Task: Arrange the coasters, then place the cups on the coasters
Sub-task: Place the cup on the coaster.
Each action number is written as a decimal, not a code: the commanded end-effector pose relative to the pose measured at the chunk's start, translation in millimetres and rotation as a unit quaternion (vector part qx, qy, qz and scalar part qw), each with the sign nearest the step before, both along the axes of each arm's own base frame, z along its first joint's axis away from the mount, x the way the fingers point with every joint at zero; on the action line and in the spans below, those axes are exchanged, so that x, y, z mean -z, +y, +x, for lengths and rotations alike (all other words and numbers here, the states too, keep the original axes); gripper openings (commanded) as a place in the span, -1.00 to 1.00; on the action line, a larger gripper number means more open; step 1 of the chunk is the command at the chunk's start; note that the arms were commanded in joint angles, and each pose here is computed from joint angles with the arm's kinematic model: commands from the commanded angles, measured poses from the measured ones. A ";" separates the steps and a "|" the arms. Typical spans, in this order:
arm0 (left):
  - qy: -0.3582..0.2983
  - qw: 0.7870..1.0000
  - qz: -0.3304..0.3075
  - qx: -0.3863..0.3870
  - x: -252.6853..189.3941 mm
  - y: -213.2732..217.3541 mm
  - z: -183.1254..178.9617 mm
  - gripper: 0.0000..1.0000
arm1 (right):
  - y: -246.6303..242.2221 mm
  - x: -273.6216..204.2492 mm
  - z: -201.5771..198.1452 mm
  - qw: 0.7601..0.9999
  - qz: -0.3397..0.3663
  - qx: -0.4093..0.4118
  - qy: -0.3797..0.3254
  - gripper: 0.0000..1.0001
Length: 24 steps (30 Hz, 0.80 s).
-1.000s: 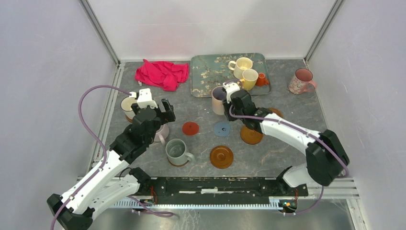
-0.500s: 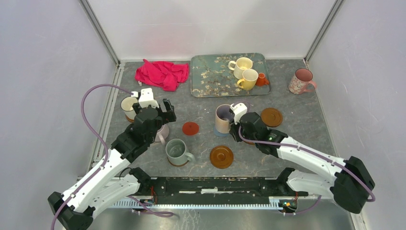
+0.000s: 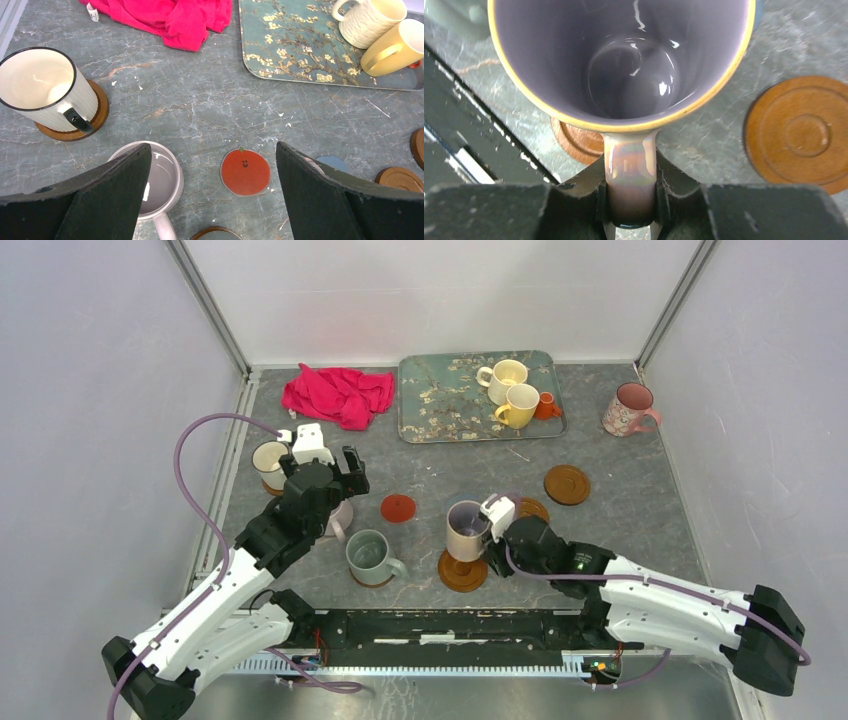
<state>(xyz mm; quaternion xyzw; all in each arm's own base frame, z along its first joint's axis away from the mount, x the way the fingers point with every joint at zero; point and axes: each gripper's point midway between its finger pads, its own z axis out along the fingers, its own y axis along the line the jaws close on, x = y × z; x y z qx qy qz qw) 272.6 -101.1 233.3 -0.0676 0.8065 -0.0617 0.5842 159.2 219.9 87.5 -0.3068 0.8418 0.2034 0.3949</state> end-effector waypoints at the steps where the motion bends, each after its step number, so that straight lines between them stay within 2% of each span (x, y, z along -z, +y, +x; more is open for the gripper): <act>1: -0.016 0.999 -0.026 -0.009 -9.5 -1.3 3.4 0.99 | 21.9 -28.6 -3.7 0.997 0.071 -0.005 -0.034 -1.00; 24: -0.015 1.000 -0.025 -0.009 -9.3 -1.6 3.9 0.99 | 32.5 -6.4 -35.6 0.997 0.051 -0.029 -0.043 -1.00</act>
